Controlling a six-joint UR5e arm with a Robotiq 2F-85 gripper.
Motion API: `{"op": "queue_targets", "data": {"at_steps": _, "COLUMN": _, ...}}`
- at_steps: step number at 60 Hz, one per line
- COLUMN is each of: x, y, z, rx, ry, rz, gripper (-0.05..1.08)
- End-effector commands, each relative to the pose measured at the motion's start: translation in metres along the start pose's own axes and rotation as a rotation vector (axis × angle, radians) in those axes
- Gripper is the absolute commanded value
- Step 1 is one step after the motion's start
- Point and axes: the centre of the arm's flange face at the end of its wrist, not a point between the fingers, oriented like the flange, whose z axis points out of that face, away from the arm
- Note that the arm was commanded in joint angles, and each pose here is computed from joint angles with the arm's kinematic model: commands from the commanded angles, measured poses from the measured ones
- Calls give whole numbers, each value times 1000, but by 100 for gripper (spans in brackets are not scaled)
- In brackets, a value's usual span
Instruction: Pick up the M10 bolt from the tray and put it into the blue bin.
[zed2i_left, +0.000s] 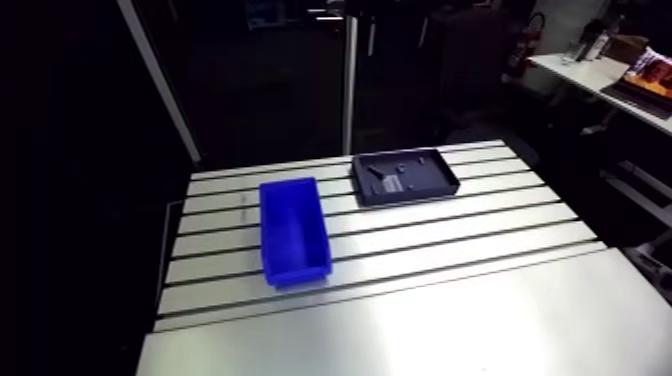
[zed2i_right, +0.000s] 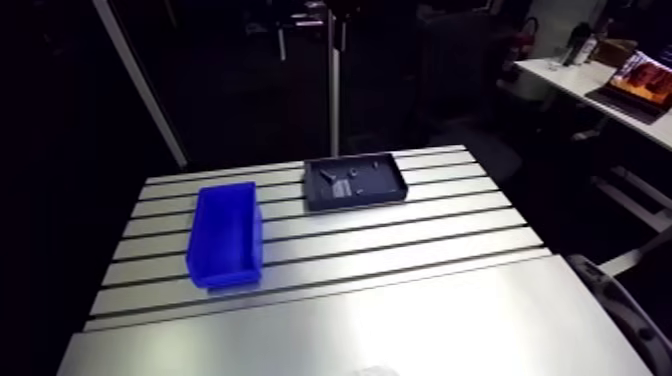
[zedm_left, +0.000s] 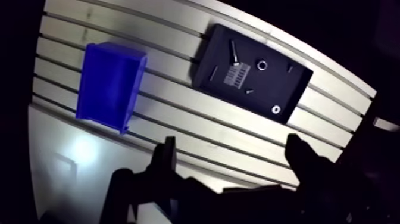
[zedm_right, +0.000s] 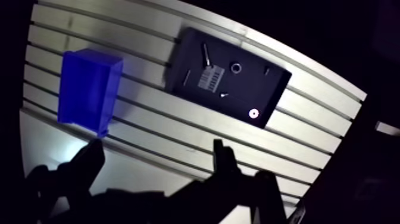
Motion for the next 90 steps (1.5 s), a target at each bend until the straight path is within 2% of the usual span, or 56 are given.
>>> {"op": "queue_targets", "data": {"at_steps": 1, "x": 8, "y": 17, "z": 16, "rx": -17, "ry": 16, "rz": -92, "gripper": 1}}
{"op": "queue_targets", "data": {"at_steps": 11, "x": 12, "y": 25, "z": 29, "rx": -14, "ry": 8, "rz": -132, "gripper": 1}}
{"op": "queue_targets", "data": {"at_steps": 20, "x": 16, "y": 29, "z": 39, "rx": -17, "ry": -6, "rz": -134, "gripper": 1}}
{"op": "queue_targets", "data": {"at_steps": 28, "x": 17, "y": 30, "z": 47, "rx": -27, "ry": -19, "rz": -137, "gripper": 2}}
{"op": "queue_targets", "data": {"at_steps": 42, "x": 23, "y": 35, "z": 60, "rx": -36, "ry": -43, "rz": -140, "gripper": 12}}
{"op": "queue_targets", "data": {"at_steps": 44, "x": 26, "y": 37, "z": 67, "rx": -40, "ry": -52, "rz": -142, "gripper": 16}}
{"op": "queue_targets", "data": {"at_steps": 48, "x": 27, "y": 38, "z": 70, "rx": -48, "ry": -62, "rz": -142, "gripper": 17}}
{"op": "queue_targets", "data": {"at_steps": 54, "x": 31, "y": 39, "z": 82, "rx": -44, "ry": -76, "rz": -144, "gripper": 25}}
{"op": "queue_targets", "data": {"at_steps": 60, "x": 34, "y": 40, "z": 87, "rx": -47, "ry": -75, "rz": -144, "gripper": 26}}
{"op": "queue_targets", "data": {"at_steps": 63, "x": 36, "y": 40, "z": 94, "rx": -41, "ry": -80, "rz": -144, "gripper": 33}}
{"op": "queue_targets", "data": {"at_steps": 68, "x": 39, "y": 42, "z": 106, "rx": -29, "ry": -95, "rz": -145, "gripper": 38}}
{"op": "queue_targets", "data": {"at_steps": 76, "x": 42, "y": 44, "z": 114, "rx": -32, "ry": -91, "rz": -145, "gripper": 52}}
{"op": "queue_targets", "data": {"at_steps": 86, "x": 45, "y": 46, "z": 121, "rx": -34, "ry": -88, "rz": -144, "gripper": 52}}
{"op": "queue_targets", "data": {"at_steps": 90, "x": 49, "y": 44, "z": 132, "rx": -27, "ry": -99, "rz": -150, "gripper": 52}}
